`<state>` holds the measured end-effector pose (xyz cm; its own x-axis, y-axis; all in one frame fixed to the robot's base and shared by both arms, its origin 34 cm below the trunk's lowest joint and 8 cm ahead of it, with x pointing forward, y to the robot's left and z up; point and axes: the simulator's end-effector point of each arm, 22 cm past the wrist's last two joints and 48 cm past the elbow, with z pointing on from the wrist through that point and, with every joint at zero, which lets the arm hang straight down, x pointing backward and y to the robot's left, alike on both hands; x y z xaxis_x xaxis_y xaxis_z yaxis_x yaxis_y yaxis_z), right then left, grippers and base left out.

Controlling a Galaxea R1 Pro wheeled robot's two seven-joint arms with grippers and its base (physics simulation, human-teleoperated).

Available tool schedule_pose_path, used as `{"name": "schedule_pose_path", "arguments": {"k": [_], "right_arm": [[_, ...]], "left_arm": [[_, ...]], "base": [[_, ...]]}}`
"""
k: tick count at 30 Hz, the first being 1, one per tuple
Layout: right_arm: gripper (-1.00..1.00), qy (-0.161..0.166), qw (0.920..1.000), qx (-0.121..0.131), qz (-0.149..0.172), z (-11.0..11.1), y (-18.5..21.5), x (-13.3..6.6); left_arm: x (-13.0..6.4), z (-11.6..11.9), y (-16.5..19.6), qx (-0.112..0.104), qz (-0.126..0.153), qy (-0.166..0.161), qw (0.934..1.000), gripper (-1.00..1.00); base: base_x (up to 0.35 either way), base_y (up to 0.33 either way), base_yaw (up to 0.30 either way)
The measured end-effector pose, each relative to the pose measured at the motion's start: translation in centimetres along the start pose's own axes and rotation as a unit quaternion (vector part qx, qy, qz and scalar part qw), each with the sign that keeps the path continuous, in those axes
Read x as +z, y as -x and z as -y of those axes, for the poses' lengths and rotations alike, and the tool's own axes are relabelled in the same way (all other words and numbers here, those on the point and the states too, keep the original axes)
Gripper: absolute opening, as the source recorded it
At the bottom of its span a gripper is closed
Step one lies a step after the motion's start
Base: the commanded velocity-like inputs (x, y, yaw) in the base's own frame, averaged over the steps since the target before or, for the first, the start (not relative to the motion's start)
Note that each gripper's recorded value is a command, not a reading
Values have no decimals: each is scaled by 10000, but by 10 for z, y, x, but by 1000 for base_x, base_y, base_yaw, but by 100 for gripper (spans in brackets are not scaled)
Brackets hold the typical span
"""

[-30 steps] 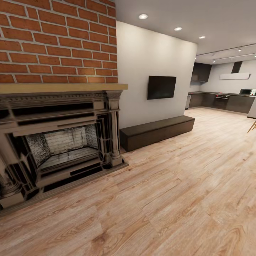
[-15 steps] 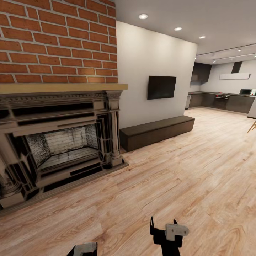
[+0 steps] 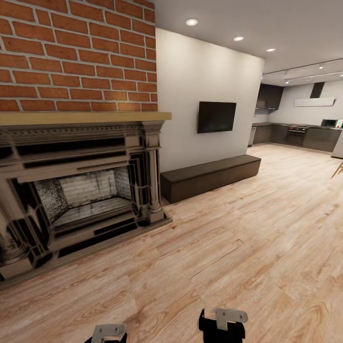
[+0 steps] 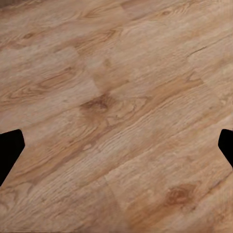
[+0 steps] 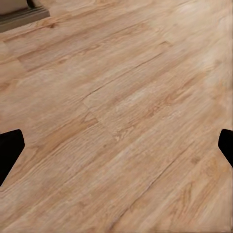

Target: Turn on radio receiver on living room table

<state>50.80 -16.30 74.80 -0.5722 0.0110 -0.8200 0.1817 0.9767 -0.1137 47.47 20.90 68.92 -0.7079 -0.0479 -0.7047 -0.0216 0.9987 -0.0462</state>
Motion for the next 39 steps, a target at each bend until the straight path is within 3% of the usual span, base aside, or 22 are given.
{"name": "schedule_pose_path", "arguments": {"k": [1, 2, 5, 7, 9, 12, 17, 32, 35, 39], "right_arm": [[100, -29, 10000, 11, -15, 3, -1, 1], [100, -31, 10000, 32, -48, 5, -1, 3], [100, 151, 9998, 63, -87, -3, -3, 3], [100, 460, 9988, 55, -156, -16, -6, 2], [100, 1026, 9940, 33, -389, -33, -15, 4], [100, 1245, 9910, 106, -476, -32, -17, 8], [100, 1173, 9917, 242, -465, -12, -9, 22], [100, 1256, 9907, 204, -475, -19, -9, 20], [100, 1260, 9907, 198, -480, -20, -10, 20], [100, 1289, 9903, 180, -477, -22, -10, 19]], "left_arm": [[0, -10, 0, -102, -9, 77, 9999, 100], [0, -17, -1, -524, -32, -11, 9986, 100], [0, -17, 0, -781, -27, -190, 9968, 100], [0, -20, 1, -812, -16, -245, 9964, 100], [-1, -20, 3, -778, 4, -405, 9961, 100], [-2, -11, 5, -755, 24, -671, 9949, 100], [-3, -13, 5, -796, 35, -810, 9935, 100], [-3, -10, 4, -867, 29, -838, 9927, 100], [-2, -12, 3, -965, 16, -857, 9916, 100], [-2, -30, 3, -1350, 50, -765, 9879, 100]], "base": [[0, 0, 0], [0, 0, 0], [0, 0, 0], [0, 0, 0], [0, 0, 0], [0, 0, 0], [0, 0, 0], [0, 0, 0], [0, 0, 0], [0, 0, -5]]}}
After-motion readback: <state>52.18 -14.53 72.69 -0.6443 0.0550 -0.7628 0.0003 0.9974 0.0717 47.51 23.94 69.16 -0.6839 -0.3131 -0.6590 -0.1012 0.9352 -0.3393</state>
